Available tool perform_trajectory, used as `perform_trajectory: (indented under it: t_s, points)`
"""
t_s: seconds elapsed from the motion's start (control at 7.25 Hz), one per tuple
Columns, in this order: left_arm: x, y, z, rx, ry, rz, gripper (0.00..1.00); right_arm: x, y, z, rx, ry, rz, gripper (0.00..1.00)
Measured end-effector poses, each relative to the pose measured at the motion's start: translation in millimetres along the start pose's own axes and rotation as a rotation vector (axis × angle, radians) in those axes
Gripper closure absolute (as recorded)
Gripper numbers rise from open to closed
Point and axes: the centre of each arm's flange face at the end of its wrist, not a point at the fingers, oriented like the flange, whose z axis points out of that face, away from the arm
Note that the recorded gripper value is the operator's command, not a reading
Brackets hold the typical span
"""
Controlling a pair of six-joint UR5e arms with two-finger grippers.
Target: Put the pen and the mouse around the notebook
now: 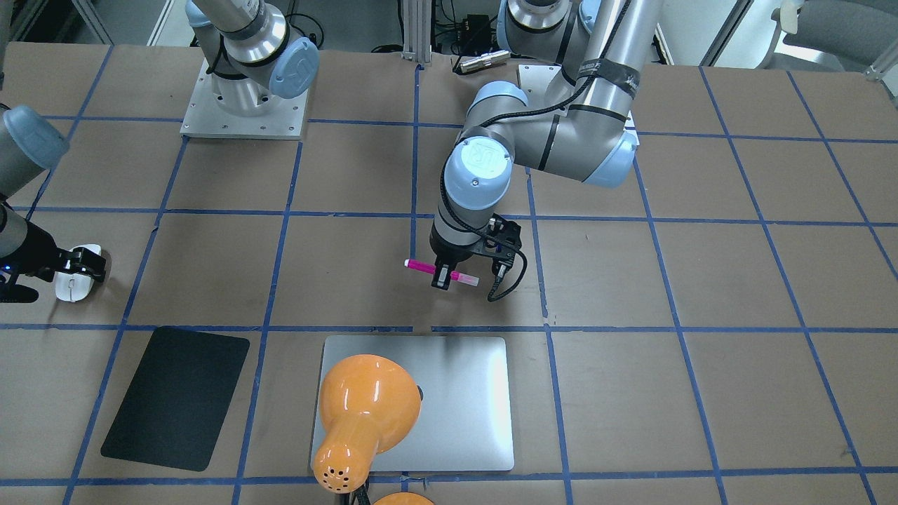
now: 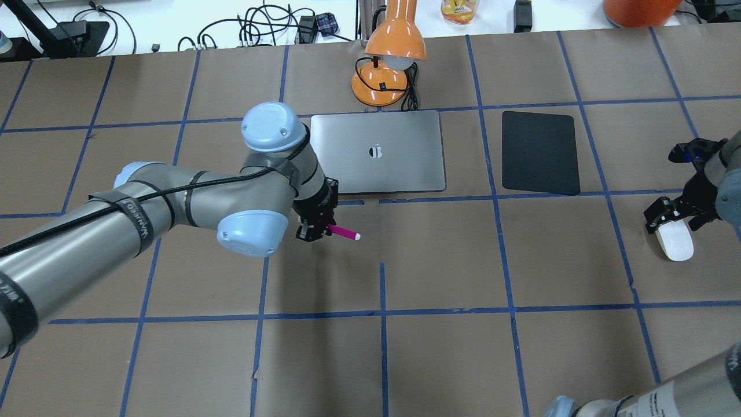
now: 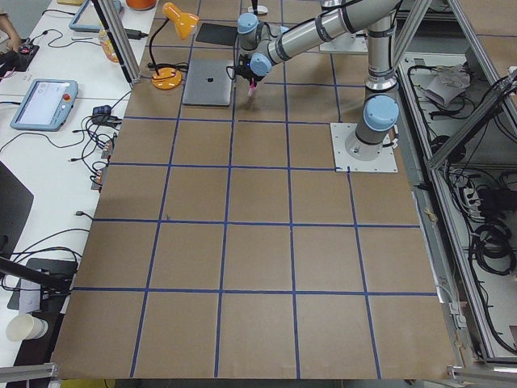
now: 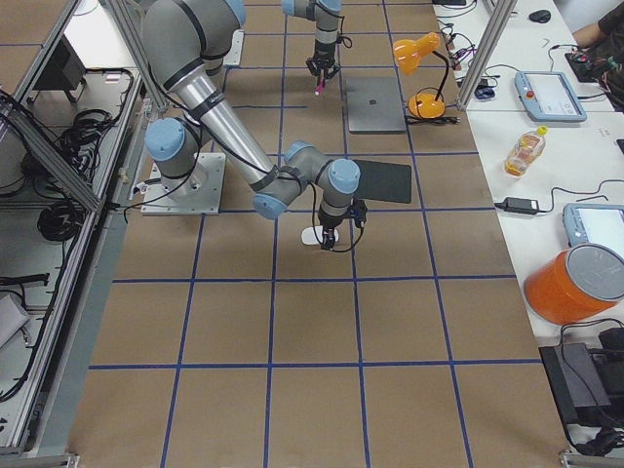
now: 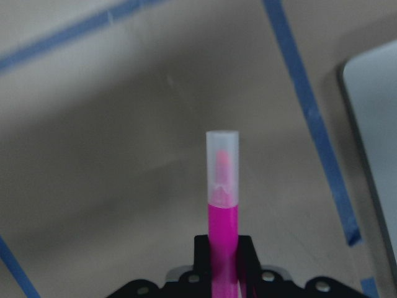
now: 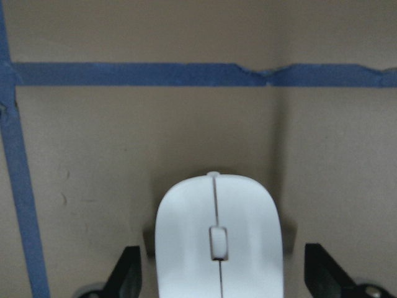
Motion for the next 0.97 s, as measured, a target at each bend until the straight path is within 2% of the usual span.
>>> perform_trajectory:
  t_s: [0.14, 0.28, 0.41, 0.55, 0.83, 0.97]
  points:
    - [0, 12, 7, -0.003, -0.009, -0.042, 1.0, 0, 0, 0, -0.001, -0.001, 0.0, 0.43]
    - [1, 20, 13, -0.008, -0.011, -0.074, 1.0, 0, 0, 0, -0.002, -0.001, 0.0, 0.46]
    - [4, 26, 15, -0.009, -0.01, -0.086, 0.92, 0, 0, 0, -0.003, -0.001, 0.001, 0.52]
    - [9, 29, 18, -0.009, -0.013, -0.085, 0.01, 0, 0, 0, -0.003, 0.0, 0.002, 0.53]
    - [22, 31, 23, -0.01, -0.004, -0.077, 0.0, 0, 1, -5, 0.001, 0.008, 0.006, 0.52]
    - [31, 34, 9, -0.016, 0.029, -0.045, 0.0, 0, 0, -10, 0.008, 0.014, 0.007, 0.51]
